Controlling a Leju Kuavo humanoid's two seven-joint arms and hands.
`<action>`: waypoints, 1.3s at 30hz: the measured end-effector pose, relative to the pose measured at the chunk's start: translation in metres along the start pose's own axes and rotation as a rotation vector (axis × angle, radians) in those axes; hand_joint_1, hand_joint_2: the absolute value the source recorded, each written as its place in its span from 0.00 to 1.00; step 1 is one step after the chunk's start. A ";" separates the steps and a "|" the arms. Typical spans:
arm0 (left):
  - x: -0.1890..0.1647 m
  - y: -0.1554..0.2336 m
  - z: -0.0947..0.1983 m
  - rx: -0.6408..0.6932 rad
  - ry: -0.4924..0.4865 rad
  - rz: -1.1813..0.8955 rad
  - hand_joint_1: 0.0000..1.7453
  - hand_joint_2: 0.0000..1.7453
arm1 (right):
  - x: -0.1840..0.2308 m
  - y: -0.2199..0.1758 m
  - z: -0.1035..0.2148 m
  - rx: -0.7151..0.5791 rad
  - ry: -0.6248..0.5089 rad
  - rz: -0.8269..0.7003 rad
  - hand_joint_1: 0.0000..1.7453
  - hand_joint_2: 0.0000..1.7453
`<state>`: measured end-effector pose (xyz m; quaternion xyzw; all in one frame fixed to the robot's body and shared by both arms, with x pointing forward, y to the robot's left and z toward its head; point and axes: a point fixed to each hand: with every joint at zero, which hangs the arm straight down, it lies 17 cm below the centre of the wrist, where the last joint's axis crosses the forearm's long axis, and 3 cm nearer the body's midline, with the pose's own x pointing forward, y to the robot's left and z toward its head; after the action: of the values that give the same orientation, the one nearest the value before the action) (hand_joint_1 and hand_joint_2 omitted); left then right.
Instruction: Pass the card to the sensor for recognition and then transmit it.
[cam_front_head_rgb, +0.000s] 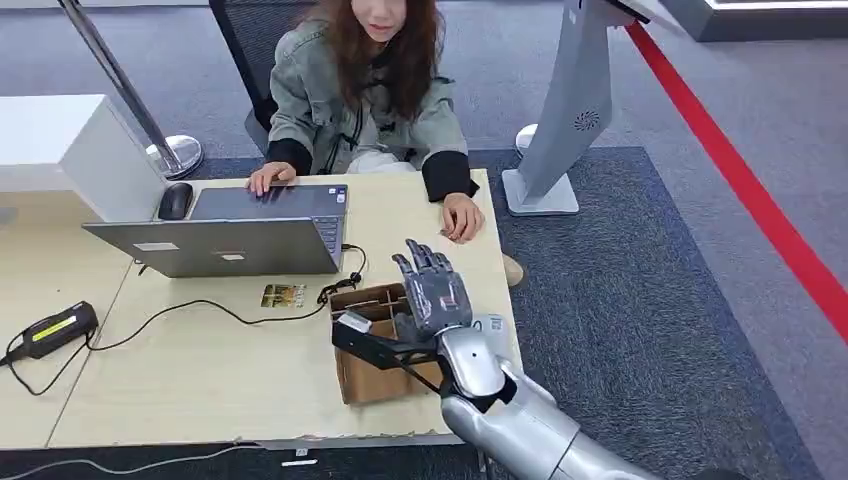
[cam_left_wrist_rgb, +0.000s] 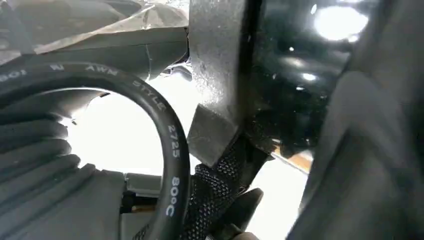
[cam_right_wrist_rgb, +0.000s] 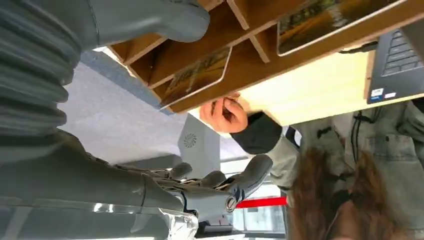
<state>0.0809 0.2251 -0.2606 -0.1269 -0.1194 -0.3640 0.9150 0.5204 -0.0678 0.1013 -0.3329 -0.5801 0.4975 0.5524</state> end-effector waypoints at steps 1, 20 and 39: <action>0.000 0.000 0.000 0.000 0.000 0.000 0.00 0.00 | -0.001 0.001 0.000 0.001 0.003 0.000 0.23 1.00; 0.000 0.000 0.000 -0.001 0.000 0.000 0.00 0.00 | -0.018 0.015 0.000 0.024 0.040 0.021 0.30 1.00; 0.000 0.000 0.000 -0.001 0.000 0.000 0.00 0.00 | -0.018 0.014 -0.002 0.017 0.040 0.041 0.41 1.00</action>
<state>0.0807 0.2248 -0.2606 -0.1274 -0.1191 -0.3640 0.9149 0.5227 -0.0798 0.0821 -0.3499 -0.5576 0.5070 0.5563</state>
